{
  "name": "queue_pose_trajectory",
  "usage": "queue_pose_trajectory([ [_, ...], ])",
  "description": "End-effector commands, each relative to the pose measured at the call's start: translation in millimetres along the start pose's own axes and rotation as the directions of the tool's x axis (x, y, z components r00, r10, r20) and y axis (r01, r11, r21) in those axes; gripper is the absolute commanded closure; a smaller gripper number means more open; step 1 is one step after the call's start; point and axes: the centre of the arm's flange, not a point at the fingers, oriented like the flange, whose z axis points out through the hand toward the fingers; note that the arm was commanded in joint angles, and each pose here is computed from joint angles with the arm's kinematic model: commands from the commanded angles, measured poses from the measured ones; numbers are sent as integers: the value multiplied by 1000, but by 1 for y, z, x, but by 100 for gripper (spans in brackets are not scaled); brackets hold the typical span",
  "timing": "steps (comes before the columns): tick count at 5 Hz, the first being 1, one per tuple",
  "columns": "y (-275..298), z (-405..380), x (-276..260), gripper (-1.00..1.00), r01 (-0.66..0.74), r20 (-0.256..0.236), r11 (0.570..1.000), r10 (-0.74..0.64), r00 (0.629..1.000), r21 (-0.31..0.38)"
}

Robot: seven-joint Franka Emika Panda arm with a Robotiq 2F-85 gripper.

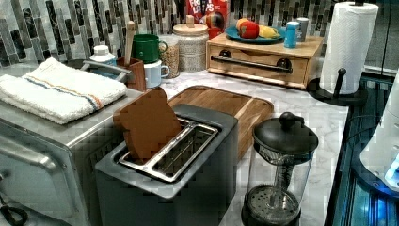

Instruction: Open the drawer.

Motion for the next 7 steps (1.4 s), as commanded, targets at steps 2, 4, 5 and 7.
queue_pose_trajectory([
  [2,7,18,4,-100,2,79,1000,-2,997,1],
  [4,51,48,22,-100,240,94,971,-240,966,16],
  [5,73,59,35,-100,366,83,931,-366,927,16],
  [7,121,70,77,-100,537,51,843,-538,841,38],
])
